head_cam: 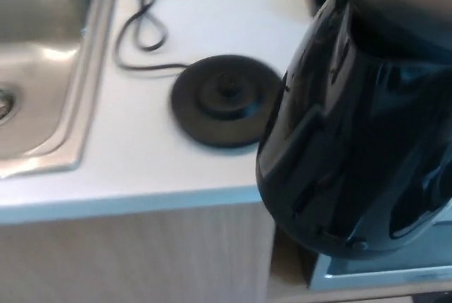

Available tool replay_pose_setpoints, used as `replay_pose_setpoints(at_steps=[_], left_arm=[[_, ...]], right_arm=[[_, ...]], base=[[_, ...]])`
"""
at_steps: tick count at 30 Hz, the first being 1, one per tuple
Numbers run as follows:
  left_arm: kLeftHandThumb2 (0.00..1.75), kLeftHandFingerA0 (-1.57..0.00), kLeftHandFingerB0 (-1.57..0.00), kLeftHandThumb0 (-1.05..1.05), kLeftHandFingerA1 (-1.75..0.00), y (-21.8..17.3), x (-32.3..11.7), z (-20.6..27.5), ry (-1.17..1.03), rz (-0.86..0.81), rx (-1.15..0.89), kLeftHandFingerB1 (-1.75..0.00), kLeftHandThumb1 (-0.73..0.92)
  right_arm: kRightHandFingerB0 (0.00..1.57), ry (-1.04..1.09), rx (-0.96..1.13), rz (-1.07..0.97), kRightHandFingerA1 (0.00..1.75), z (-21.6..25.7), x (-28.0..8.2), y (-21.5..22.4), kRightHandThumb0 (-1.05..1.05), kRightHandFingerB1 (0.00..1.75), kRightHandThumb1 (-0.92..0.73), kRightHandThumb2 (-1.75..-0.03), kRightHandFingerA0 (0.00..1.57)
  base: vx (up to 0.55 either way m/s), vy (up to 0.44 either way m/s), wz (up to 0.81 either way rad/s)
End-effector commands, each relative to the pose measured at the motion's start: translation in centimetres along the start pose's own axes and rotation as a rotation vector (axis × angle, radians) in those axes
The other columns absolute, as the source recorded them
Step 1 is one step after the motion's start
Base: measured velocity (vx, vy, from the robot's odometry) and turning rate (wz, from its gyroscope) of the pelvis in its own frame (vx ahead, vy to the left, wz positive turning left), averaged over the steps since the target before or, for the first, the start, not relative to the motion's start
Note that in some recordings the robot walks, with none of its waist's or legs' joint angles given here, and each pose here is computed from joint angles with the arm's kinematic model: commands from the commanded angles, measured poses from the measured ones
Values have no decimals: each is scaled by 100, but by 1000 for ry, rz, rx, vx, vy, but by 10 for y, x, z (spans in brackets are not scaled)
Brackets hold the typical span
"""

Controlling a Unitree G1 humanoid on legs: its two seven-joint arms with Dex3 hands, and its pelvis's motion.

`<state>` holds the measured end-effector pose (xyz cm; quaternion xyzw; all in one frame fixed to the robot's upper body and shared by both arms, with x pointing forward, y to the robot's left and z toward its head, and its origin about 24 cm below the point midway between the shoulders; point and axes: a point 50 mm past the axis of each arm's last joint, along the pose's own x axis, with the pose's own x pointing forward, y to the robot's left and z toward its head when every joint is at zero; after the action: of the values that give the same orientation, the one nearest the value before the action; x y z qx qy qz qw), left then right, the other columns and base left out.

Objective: Pick up a kettle using the right hand on left side of the counter and then walk right towards the kettl base and turn on the kettle

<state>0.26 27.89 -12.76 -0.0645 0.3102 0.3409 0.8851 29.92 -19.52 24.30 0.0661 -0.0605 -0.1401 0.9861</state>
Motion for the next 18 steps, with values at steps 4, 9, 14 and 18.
replay_pose_setpoints(at_steps=[4, 9, 14, 18], left_arm=[[93, -101, -98, -6, -86, 8, 2, 11, -71, 18, 20, -72, 56], [104, -99, -96, -2, -86, 7, 4, 13, -80, 16, 24, -72, 51], [101, -98, -97, -3, -88, 5, 4, 12, -75, 18, 9, -73, 49], [101, -96, -96, -3, -88, 5, 5, 13, -74, 16, 9, -73, 50]], right_arm=[[95, -87, 20, 20, 175, 15, 2, 8, -19, 154, -38, -150, 112], [85, -91, 14, 53, 175, 14, 1, 14, -19, 161, -36, -146, 108], [92, -110, -6, 63, 175, 16, 2, 20, -16, 154, -41, -148, 110], [93, -123, -3, 65, 175, 20, 2, 23, -16, 155, -42, -149, 111]], base=[[129, -82, -3], [129, -40, -5], [269, 110, -3], [241, 78, 4]])
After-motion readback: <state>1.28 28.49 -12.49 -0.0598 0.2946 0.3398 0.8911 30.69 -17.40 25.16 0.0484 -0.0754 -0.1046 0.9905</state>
